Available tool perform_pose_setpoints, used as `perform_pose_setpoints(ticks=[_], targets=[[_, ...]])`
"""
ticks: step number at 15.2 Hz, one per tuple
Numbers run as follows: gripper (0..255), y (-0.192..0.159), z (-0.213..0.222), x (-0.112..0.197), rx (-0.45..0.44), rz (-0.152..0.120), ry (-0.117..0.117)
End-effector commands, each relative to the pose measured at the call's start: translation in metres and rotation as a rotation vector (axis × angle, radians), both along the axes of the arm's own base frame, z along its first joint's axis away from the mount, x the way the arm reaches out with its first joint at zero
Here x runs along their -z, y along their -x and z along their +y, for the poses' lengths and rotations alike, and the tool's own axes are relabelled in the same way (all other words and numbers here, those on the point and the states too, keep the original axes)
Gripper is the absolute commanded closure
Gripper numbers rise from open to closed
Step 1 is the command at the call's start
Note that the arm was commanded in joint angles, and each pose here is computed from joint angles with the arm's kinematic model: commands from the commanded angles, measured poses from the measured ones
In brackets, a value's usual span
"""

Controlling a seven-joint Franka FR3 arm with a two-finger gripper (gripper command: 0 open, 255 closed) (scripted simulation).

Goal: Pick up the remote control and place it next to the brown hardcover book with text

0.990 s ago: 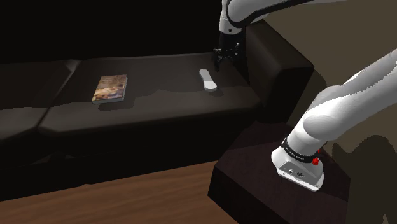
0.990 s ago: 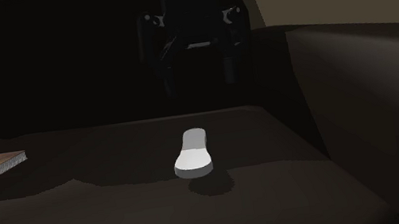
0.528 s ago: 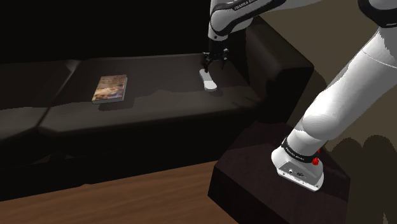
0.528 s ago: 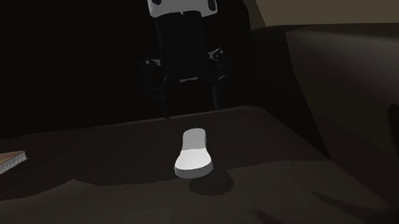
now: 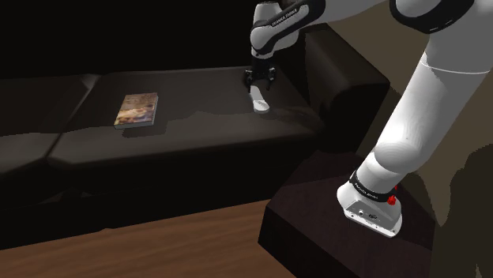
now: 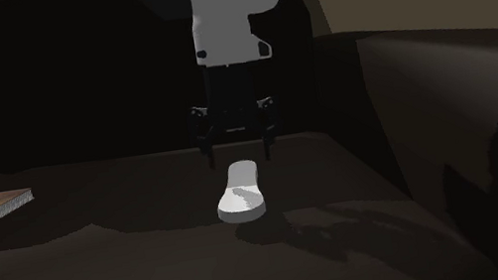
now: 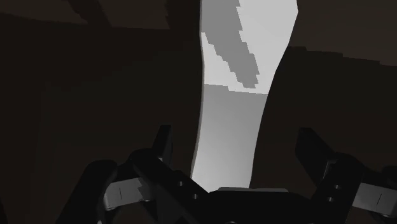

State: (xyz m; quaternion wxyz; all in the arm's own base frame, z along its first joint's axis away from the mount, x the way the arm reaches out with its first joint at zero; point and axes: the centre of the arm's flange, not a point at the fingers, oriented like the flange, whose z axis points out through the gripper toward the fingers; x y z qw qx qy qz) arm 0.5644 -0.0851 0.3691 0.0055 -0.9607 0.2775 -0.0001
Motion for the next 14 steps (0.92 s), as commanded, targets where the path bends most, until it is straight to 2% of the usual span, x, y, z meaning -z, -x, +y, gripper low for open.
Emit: perform_pose_setpoints(ticks=[1, 5, 13, 14], targets=[[0, -0.003, -0.001, 0.011, 0.004, -0.001, 0.0], [0, -0.003, -0.001, 0.036, 0.004, -0.001, 0.0], [0, -0.003, -0.001, 0.036, 0.004, -0.001, 0.0], [255, -0.003, -0.001, 0.036, 0.004, -0.001, 0.0]])
